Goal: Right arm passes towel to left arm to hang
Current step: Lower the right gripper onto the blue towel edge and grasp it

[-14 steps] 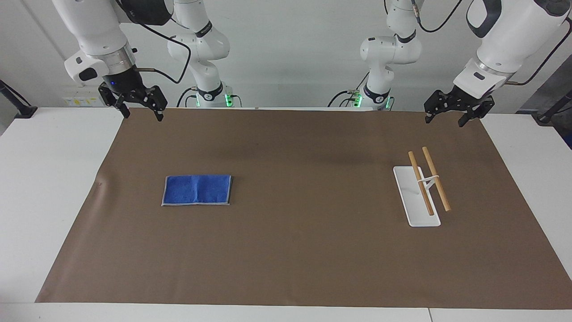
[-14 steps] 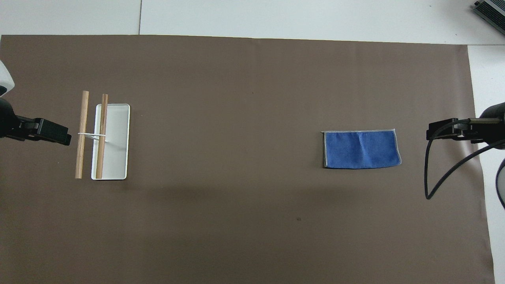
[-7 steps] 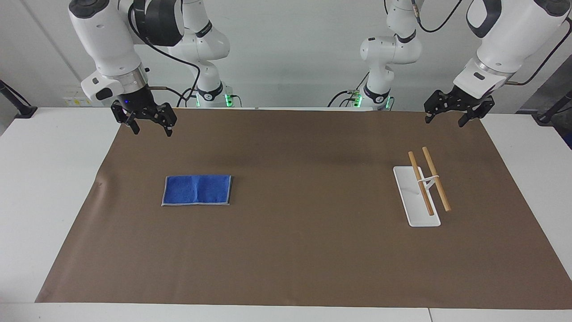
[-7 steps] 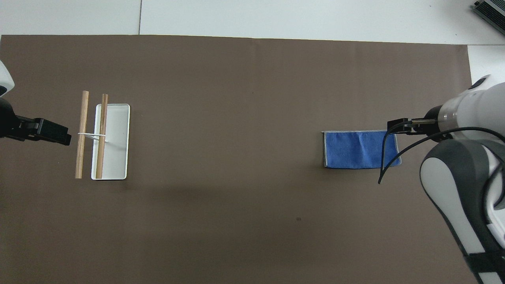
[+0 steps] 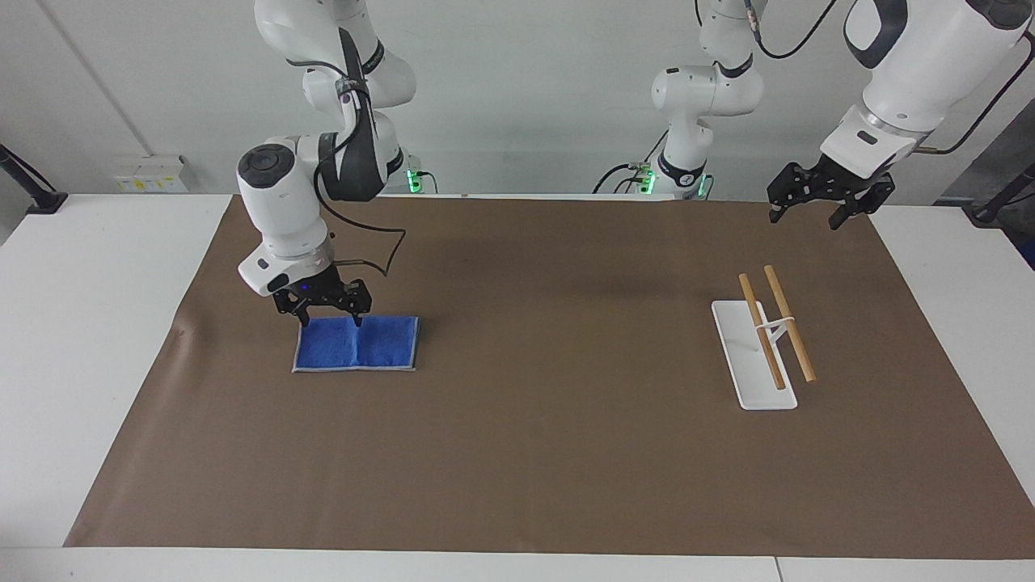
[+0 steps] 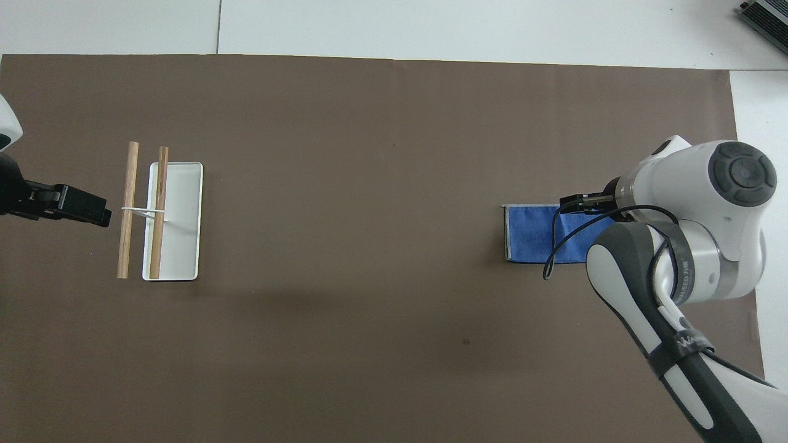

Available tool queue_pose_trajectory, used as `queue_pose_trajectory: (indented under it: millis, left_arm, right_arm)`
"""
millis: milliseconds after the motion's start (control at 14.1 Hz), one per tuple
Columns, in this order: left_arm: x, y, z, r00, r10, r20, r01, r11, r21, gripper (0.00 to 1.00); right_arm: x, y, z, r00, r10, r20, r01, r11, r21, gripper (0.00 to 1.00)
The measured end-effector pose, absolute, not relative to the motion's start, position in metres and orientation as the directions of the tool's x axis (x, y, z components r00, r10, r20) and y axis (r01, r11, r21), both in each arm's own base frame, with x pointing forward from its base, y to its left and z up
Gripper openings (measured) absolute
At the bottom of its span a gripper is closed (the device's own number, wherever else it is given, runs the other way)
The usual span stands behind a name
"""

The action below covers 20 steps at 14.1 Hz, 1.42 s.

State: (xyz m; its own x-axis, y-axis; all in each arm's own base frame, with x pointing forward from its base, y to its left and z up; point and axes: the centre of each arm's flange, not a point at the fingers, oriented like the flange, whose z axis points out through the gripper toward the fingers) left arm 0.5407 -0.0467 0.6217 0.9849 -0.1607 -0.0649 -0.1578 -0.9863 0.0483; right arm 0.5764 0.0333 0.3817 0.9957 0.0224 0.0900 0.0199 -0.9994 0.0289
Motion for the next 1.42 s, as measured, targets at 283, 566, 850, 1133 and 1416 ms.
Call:
queue_pose_trajectory:
  millis: [283,566,850,1133,1416]
  left_arm:
    - [0.541,-0.047,0.622,0.985,-0.161,-0.065,-0.158,-0.986,0.048,1.0]
    - [0.541,-0.047,0.622,0.985,-0.161,-0.065,-0.158,-0.986,0.048,1.0]
    - [0.541,-0.047,0.622,0.985,-0.161,-0.065,-0.158,-0.986,0.048,1.0]
    - [0.536,-0.048,0.62,0.982,-0.166,-0.096,-0.161,-0.986,0.051,1.0]
    - [0.535,-0.046,0.621,0.982,-0.162,-0.098,-0.157,-0.986,0.051,1.0]
  right_arm:
    - [0.56,0.033,0.34,0.996,-0.004,0.09,-0.004,-1.0,-0.005,1.0]
    - [0.555,0.035,0.318,0.996,0.042,0.074,0.042,-0.999,-0.002,1.0]
    - [0.558,0.035,0.296,0.996,0.038,0.082,0.039,-0.999,-0.004,1.0]
    - [0.556,0.035,0.289,0.997,0.015,0.074,0.017,-1.0,-0.023,1.0]
    - [0.553,0.034,0.284,0.997,0.025,0.08,0.026,-0.999,-0.021,0.69]
